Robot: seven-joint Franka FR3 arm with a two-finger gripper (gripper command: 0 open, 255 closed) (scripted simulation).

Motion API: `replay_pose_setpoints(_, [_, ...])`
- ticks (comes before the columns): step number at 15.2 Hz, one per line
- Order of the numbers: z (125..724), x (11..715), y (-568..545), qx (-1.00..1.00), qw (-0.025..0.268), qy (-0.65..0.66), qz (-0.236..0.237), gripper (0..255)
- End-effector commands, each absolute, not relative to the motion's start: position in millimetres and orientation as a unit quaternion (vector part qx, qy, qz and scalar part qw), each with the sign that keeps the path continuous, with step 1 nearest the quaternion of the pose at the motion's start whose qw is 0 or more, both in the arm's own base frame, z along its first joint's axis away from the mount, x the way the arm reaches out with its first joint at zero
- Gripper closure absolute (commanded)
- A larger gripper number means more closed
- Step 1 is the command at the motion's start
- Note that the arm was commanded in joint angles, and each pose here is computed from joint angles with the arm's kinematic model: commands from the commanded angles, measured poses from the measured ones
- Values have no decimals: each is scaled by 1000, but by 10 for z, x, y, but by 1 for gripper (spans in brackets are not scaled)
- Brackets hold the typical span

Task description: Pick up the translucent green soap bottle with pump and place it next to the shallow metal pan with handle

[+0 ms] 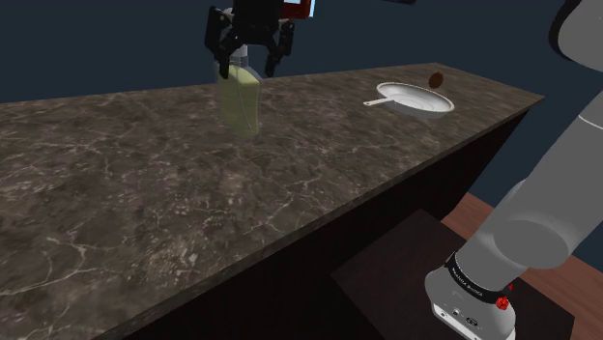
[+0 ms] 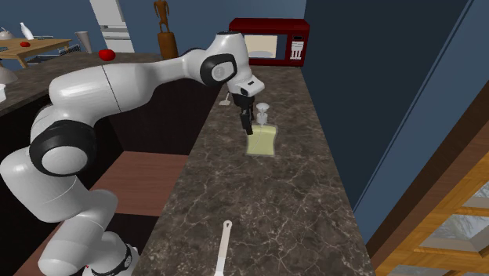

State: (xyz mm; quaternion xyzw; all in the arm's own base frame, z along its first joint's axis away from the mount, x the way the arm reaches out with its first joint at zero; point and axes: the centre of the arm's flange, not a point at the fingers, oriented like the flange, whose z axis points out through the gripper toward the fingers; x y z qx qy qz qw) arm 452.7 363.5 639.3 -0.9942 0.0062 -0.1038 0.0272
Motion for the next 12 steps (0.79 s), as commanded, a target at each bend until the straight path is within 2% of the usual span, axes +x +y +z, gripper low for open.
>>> replay_pose_setpoints(1, [6292,4549,3653,-994,27,6,-104,0])
replay_pose_setpoints(11, [6211,4566,3658,-994,27,6,-104,0])
replay_pose_setpoints(12, [6211,4566,3658,-994,27,6,-104,255])
